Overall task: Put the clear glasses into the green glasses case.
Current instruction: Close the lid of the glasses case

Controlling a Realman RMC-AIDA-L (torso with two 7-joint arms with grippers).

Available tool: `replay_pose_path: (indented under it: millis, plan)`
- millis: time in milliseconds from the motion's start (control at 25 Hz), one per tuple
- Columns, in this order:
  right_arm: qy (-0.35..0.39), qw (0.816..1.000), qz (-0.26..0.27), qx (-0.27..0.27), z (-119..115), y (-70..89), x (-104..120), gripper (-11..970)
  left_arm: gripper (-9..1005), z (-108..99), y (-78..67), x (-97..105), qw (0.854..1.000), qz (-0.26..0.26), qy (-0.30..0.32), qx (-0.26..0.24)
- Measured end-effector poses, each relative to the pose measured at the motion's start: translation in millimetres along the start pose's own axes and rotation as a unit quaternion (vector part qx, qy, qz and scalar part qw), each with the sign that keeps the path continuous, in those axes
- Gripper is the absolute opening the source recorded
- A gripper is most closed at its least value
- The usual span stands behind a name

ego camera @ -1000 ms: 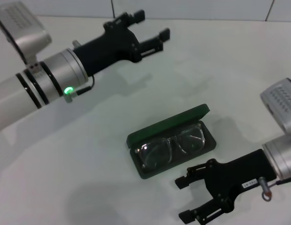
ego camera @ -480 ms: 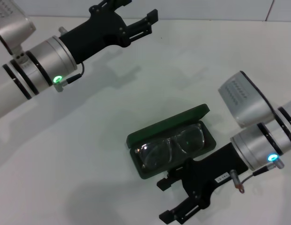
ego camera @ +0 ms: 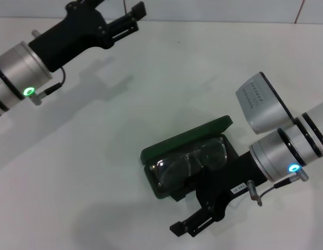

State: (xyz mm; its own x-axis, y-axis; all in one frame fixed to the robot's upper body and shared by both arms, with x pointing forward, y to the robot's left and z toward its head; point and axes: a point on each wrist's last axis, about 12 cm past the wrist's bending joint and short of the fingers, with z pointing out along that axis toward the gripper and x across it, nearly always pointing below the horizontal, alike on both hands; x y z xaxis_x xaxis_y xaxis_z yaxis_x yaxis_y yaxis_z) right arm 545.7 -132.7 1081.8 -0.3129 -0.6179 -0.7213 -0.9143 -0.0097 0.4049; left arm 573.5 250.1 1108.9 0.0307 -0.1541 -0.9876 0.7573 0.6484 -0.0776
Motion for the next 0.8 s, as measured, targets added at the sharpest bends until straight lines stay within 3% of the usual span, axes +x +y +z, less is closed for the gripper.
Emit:
replay_pose_path:
  millis: [320, 800]
  plan:
    - [0.013, 0.999, -0.007, 0.036, 3.7, -6.5, -6.4, 857, 882, -9.0, 4.5, -2.9, 1.000, -0.005, -0.003, -0.004]
    - [-0.002, 0.997, -0.022, 0.067, 2.4, -8.9, -7.8, 856, 881, -4.7, 6.6, -6.9, 1.000, -0.014, -0.005, 0.002]
